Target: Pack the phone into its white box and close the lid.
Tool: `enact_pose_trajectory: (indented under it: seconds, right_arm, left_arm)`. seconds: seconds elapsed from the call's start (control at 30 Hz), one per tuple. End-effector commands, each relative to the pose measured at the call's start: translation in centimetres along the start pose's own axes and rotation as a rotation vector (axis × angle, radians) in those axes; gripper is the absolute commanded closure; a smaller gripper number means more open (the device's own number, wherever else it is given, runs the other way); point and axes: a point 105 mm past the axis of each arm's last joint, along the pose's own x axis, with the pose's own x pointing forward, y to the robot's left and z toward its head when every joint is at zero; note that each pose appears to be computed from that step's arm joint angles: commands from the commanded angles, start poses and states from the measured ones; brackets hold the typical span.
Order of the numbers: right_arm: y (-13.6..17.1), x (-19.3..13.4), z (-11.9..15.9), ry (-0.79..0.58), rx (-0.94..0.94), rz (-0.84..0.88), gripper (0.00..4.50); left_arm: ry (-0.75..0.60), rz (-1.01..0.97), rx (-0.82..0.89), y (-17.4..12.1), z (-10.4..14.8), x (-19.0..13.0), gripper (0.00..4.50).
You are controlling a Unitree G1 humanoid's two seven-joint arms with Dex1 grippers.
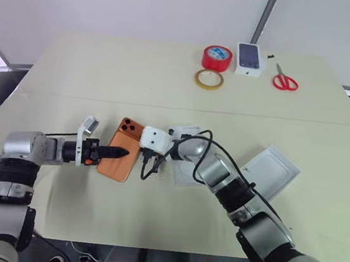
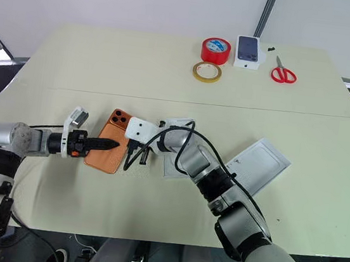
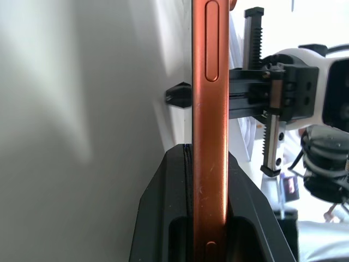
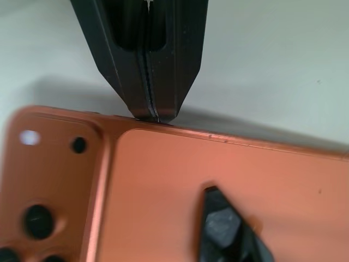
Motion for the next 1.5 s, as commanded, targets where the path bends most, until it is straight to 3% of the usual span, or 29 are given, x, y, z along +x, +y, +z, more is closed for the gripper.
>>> enact_pose_trajectory:
  seconds: [0.03, 0.07, 0.1, 0.13, 0.23, 0.3, 0.6, 1.0, 1.13, 1.4, 1.5]
  right_arm:
    - [-1.1, -2.4, 3.8, -0.213, 0.077, 0.008, 4.5]
    - [-1.2, -3.7, 4.6, -0.288, 0.155, 0.043, 4.5]
    - [-1.3, -4.7, 5.1, -0.341, 0.204, 0.07, 3.97]
    - [-1.3, -5.8, 5.8, -0.402, 0.235, 0.091, 3.75]
    - [-0.5, -8.9, 5.3, -0.434, 0.15, 0.112, 2.26]
    - [0.5, -10.5, 3.8, -0.382, 0.093, 0.131, 1.31]
    - [4.3, -15.5, -3.7, -0.099, -0.067, 0.215, 1.31]
    - [4.0, -14.4, -6.2, -0.048, -0.12, 0.145, 1.31]
    - [4.0, -14.3, -6.1, -0.064, -0.121, 0.13, 2.55]
    - [4.1, -14.0, -6.0, -0.075, -0.1, 0.127, 2.55]
    - [4.3, -13.9, -6.2, -0.067, -0.094, 0.132, 3.46]
  left_arm:
    - [-0.031, -0.012, -0.137, 0.5, -1.1, 0.2, 4.48]
    - [-0.075, -0.049, -0.158, 0.0, -0.7, 0.3, 4.48]
    - [-0.106, -0.074, -0.172, -0.4, -0.4, 0.4, 4.5]
    - [-0.132, -0.093, -0.187, -0.7, -0.1, 0.4, 4.5]
    - [-0.216, -0.155, -0.199, -2.1, 1.0, 0.8, 4.5]
    - [-0.252, -0.168, -0.176, -2.7, 1.1, 1.1, 4.5]
    - [-0.291, -0.165, -0.122, -4.3, 0.8, 2.6, 4.5]
    - [-0.282, -0.128, -0.103, -4.3, 0.7, 3.4, 4.5]
    - [-0.278, -0.133, -0.098, -4.7, 0.6, 3.4, 4.5]
    - [-0.272, -0.139, -0.1, -4.9, 0.5, 3.6, 4.5]
    - [-0.266, -0.143, -0.102, -5.1, 0.5, 3.8, 4.5]
